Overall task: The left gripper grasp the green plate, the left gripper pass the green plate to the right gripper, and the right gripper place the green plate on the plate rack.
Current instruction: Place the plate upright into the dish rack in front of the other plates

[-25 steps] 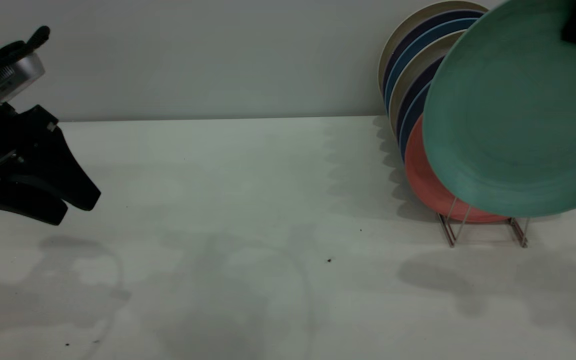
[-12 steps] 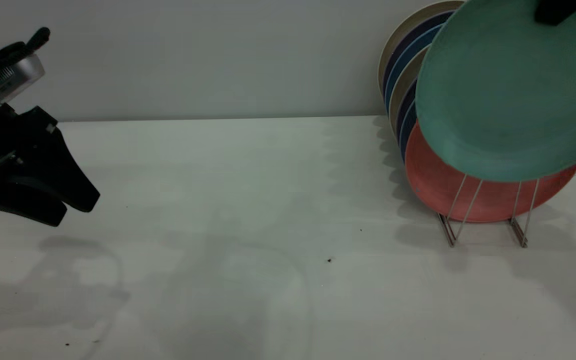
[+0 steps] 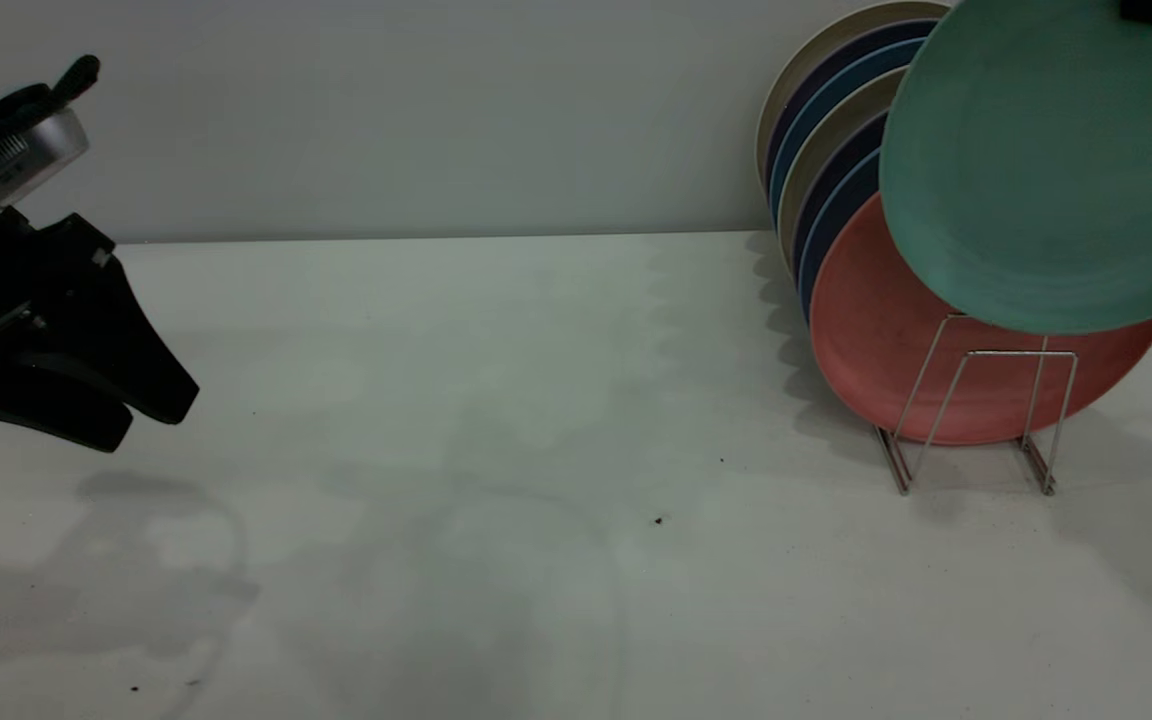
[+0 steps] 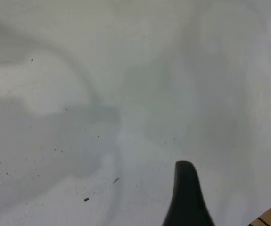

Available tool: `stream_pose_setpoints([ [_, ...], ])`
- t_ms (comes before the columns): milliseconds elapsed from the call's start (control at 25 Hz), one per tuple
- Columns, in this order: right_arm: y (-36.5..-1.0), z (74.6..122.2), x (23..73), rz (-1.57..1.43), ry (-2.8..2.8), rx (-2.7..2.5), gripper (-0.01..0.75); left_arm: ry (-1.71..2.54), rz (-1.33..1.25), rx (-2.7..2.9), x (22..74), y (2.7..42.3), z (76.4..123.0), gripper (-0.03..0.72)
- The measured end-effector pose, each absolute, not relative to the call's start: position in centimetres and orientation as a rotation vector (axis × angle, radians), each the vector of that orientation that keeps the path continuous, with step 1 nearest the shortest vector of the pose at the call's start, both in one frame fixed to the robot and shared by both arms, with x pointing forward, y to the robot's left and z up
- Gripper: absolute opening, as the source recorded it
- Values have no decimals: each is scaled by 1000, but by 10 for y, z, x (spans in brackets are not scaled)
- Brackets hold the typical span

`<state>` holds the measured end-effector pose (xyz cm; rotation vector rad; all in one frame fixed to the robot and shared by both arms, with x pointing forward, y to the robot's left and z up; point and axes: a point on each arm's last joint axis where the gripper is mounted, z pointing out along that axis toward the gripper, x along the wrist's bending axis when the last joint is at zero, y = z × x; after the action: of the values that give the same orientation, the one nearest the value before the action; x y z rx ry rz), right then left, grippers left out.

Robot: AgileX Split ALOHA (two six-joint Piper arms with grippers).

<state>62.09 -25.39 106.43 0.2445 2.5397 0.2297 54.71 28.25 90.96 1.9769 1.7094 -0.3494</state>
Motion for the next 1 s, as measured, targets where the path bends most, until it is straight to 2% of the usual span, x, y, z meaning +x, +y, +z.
stream_pose_setpoints([
  [1000, -250, 1045, 629, 274, 2588, 289, 103, 1715, -331, 1975, 548, 283, 909, 554],
])
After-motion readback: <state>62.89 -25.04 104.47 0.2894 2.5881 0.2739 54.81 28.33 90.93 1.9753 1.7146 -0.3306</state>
